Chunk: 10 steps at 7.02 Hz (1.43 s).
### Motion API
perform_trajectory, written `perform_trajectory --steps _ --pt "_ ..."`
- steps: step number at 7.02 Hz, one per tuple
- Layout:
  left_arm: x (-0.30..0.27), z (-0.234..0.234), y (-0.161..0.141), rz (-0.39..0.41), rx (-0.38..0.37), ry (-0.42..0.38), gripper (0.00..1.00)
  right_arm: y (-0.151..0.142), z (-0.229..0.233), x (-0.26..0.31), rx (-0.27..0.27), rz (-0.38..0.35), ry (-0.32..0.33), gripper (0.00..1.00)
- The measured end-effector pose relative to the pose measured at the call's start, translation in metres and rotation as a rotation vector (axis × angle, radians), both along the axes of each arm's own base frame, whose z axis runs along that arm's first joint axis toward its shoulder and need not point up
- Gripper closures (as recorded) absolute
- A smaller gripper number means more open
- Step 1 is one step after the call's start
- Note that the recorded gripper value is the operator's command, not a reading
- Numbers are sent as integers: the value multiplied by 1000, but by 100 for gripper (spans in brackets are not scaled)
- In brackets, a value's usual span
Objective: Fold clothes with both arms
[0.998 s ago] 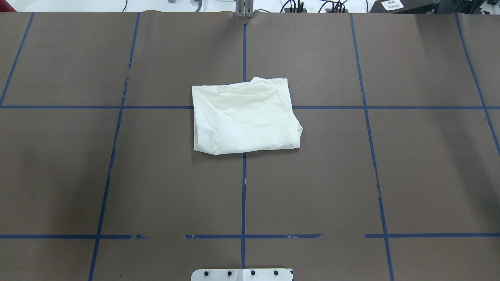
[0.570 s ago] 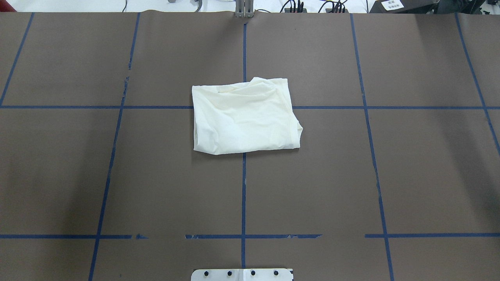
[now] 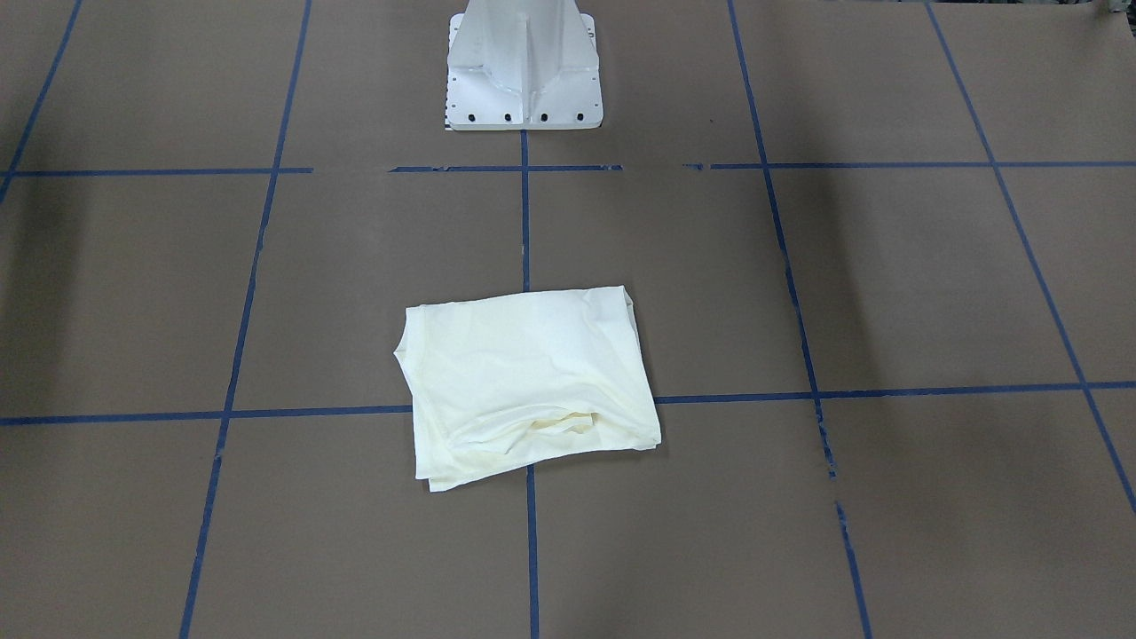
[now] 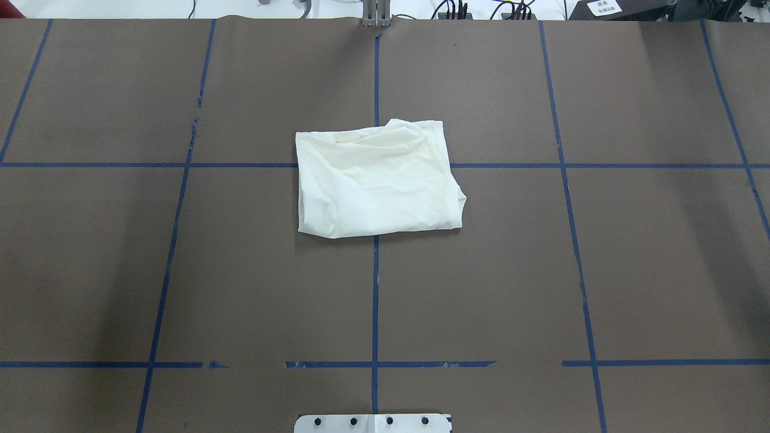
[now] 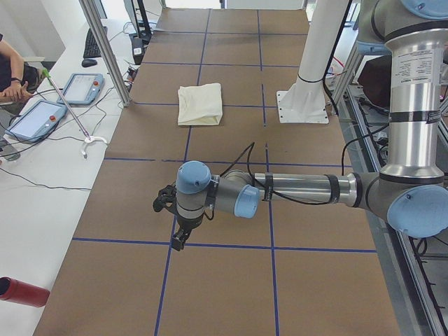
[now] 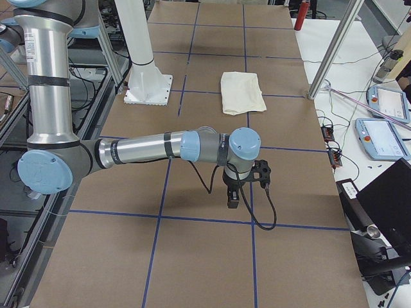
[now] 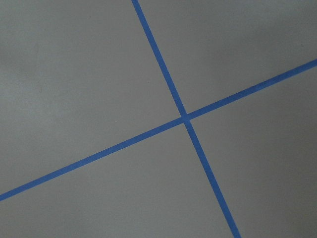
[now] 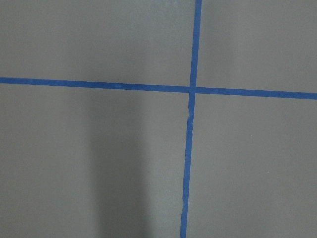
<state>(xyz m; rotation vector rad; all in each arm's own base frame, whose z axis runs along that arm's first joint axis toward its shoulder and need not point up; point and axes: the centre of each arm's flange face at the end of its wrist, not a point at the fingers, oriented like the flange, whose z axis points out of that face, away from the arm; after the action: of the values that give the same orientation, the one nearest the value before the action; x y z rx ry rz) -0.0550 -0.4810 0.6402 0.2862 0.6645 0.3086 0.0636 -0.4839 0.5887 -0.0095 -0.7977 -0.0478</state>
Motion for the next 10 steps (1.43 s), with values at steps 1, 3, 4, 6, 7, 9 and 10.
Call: perform_trajectory --steps 1,3,4,6,7,9,10 --pt "0 2 1 -45 -45 10 0 0 -1 0 -8 10 0 0" --pt "0 3 1 -88 -86 19 0 0 -1 0 -16 19 0 0" --pt "0 3 1 -93 -92 20 0 0 -2 0 -16 20 0 0" --pt "0 6 2 -112 -116 27 0 -1 -3 0 -15 21 0 0" --pt "0 9 2 -142 -147 34 0 -1 -3 0 -14 21 0 0" --pt "0 10 2 -172 -176 40 0 -1 -4 0 -12 21 0 0" --pt "0 11 2 -175 -180 41 0 -1 -5 0 -11 21 0 0"
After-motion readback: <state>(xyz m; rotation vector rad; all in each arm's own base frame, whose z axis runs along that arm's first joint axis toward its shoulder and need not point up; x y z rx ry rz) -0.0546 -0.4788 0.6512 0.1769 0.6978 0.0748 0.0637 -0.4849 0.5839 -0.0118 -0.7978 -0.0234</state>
